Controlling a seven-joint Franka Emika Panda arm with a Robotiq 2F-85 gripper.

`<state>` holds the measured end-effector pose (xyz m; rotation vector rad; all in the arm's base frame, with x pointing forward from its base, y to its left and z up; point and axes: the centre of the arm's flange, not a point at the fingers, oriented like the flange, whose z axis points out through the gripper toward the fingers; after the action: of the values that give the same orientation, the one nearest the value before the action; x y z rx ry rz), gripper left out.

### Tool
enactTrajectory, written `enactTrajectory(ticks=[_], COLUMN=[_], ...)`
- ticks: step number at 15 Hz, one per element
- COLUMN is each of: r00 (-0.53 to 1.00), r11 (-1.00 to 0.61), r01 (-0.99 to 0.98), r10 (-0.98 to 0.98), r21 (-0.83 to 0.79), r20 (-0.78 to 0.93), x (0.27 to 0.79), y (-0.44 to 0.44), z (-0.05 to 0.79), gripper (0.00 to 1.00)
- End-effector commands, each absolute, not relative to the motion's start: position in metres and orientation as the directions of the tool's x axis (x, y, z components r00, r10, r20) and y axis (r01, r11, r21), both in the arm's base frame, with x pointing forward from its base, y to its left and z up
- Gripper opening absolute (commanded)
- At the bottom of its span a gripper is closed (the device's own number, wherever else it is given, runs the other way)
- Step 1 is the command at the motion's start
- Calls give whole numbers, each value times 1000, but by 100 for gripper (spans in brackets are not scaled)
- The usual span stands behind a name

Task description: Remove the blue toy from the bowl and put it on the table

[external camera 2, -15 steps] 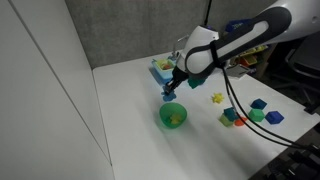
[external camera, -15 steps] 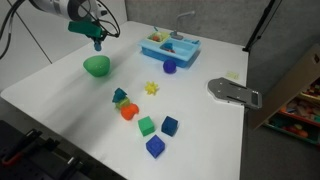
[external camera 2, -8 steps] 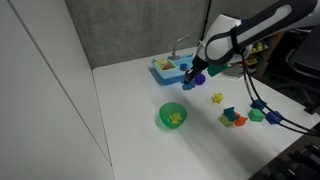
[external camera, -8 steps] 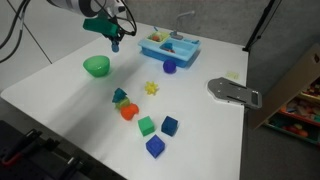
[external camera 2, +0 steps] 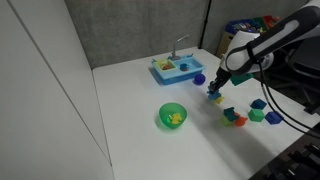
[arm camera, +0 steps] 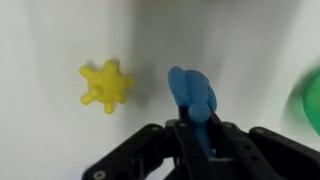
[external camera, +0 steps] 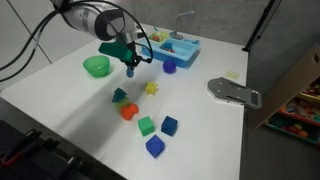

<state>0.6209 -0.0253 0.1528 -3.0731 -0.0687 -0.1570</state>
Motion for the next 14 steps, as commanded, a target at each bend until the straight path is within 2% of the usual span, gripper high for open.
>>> enactTrajectory(ticks=[1, 3, 9, 14], r00=[998, 999, 1000, 999], r11=[-998, -998, -998, -999], r01=[17, 16, 18, -4], r10=[14, 13, 17, -2], r21=[-61, -60, -57, -41], r20=[56, 43, 16, -43], x=[595, 588, 569, 550], y=[-47, -49, -29, -16], z=[150, 151, 195, 250], gripper=[45, 52, 99, 100])
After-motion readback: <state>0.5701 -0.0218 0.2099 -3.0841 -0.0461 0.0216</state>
